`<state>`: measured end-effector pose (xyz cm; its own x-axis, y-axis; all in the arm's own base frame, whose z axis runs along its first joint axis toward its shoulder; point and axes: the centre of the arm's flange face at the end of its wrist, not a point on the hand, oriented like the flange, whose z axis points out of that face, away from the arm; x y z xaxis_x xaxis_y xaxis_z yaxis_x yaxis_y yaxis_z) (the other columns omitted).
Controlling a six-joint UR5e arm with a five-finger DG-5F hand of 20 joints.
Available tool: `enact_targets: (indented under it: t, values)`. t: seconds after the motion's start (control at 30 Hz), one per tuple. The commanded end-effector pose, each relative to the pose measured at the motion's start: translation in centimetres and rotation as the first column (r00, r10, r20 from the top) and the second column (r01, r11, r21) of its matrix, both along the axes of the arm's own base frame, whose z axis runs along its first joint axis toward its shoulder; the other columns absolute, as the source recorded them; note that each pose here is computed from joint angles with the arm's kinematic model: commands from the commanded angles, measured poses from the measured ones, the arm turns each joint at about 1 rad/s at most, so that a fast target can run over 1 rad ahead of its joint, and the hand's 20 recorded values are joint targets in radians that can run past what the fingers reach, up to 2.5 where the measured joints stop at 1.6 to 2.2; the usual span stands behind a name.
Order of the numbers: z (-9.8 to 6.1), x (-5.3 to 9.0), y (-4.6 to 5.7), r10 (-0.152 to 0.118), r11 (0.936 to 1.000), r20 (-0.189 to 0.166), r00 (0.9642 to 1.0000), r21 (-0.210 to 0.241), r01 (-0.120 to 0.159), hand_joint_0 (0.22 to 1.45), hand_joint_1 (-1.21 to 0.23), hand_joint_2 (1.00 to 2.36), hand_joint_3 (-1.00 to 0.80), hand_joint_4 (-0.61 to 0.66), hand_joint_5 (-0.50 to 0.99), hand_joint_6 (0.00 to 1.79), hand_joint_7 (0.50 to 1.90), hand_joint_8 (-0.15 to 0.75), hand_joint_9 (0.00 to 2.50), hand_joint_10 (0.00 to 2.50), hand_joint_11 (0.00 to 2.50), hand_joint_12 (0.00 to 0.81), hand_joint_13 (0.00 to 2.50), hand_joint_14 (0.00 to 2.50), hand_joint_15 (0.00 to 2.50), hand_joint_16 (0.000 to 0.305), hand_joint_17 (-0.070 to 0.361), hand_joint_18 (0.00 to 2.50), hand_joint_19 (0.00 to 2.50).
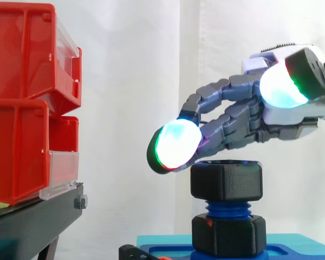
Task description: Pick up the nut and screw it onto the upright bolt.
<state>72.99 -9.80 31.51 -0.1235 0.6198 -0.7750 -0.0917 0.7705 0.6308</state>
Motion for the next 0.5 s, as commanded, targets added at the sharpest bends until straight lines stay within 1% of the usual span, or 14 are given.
enact_targets:
  t: [0.0, 0.07, 0.1, 0.17, 0.33, 0.47]
  values:
    - [-0.98, 0.12, 0.62, -0.005, 0.9997, 0.032, 0.9995, 0.023, 0.004, 0.36, -0.55, 1.00, -0.50, 0.16, -0.24, 0.50, 0.66, 0.296, 0.44, 0.00, 0.00, 0.434, 0.25, 0.00, 0.00, 0.066, 0.148, 0.00, 0.06]
    - [-1.03, 0.13, 0.74, -0.003, 0.9997, 0.033, 0.9994, 0.025, 0.002, 0.36, -0.54, 1.00, -0.50, 0.16, -0.24, 0.50, 0.67, 0.298, 0.44, 0.00, 0.00, 0.435, 0.25, 0.00, 0.00, 0.066, 0.148, 0.00, 0.06]
    - [-1.10, 0.17, 0.96, 0.000, 0.9996, 0.038, 0.9993, 0.028, -0.001, 0.37, -0.53, 1.00, -0.50, 0.16, -0.24, 0.50, 0.66, 0.298, 0.44, 0.00, 0.00, 0.434, 0.25, 0.00, 0.00, 0.066, 0.147, 0.00, 0.07]
    - [-1.23, 0.18, 0.96, 0.000, 0.9997, 0.035, 0.9994, 0.026, -0.001, 0.37, -0.52, 1.00, -0.50, 0.16, -0.24, 0.50, 0.66, 0.298, 0.44, 0.00, 0.00, 0.433, 0.25, 0.00, 0.00, 0.065, 0.147, 0.00, 0.07]
    - [-1.47, -0.07, 0.96, 0.001, 0.9997, 0.010, 0.9999, 0.024, -0.002, 0.38, -0.51, 1.00, -0.50, 0.18, -0.20, 0.50, 0.71, 0.303, 0.48, 0.00, 0.00, 0.428, 0.27, 0.00, 0.00, 0.065, 0.145, 0.01, 0.09]
    - [-1.35, -0.09, 0.98, 0.003, 0.9997, 0.012, 0.9999, 0.022, -0.003, 0.39, -0.49, 1.00, -0.50, 0.19, -0.18, 0.50, 0.75, 0.305, 0.51, 0.00, 0.00, 0.421, 0.30, 0.00, 0.01, 0.063, 0.142, 0.04, 0.10]
